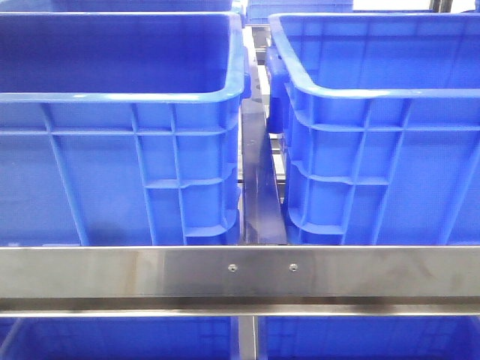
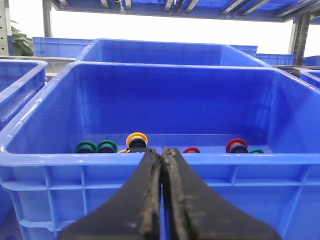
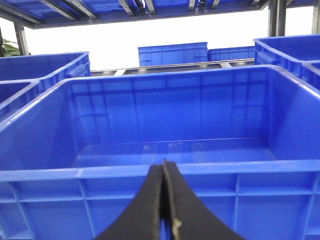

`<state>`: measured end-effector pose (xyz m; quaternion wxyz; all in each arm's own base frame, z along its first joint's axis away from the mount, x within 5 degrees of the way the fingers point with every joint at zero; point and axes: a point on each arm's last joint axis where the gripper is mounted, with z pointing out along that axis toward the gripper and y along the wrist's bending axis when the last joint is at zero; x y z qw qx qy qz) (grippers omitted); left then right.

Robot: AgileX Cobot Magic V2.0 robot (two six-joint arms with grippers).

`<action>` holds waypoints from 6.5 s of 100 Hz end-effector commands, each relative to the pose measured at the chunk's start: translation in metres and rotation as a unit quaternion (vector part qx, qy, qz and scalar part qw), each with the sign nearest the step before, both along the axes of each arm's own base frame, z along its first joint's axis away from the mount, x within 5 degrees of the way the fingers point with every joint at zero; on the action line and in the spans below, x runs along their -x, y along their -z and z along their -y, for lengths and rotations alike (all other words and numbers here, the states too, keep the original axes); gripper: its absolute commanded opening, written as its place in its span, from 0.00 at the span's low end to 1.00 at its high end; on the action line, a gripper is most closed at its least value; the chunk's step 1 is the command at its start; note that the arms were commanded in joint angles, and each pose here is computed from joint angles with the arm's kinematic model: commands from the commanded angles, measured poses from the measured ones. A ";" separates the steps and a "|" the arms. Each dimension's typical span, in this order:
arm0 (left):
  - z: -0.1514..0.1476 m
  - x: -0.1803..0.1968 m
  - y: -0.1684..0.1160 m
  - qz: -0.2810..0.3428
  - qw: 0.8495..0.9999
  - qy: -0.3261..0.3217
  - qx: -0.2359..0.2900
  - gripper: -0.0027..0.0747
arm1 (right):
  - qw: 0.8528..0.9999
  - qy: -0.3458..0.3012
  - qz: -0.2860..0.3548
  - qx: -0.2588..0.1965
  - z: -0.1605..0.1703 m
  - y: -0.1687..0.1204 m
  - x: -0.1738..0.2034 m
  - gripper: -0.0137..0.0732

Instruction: Pick red and yellow buttons and place in box

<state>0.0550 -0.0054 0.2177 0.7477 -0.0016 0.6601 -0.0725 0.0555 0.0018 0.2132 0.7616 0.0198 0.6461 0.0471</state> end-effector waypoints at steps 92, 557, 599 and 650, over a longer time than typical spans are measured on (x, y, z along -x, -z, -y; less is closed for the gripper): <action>-0.004 0.004 -0.123 -0.083 0.996 -0.022 0.027 0.01 | 0.998 0.002 0.062 0.000 0.000 -0.015 0.005 0.08; 0.157 -0.314 -0.074 -0.467 0.871 0.110 -0.101 0.01 | 0.998 0.002 0.062 0.000 0.000 -0.015 0.005 0.08; 0.152 -0.236 -0.171 -0.393 0.896 0.159 -0.129 0.01 | 0.998 0.002 0.062 0.000 0.000 -0.015 0.005 0.08; 0.217 -0.129 -0.211 -0.315 0.867 0.337 -0.189 0.01 | 0.996 0.001 0.092 -0.001 0.000 -0.020 0.007 0.08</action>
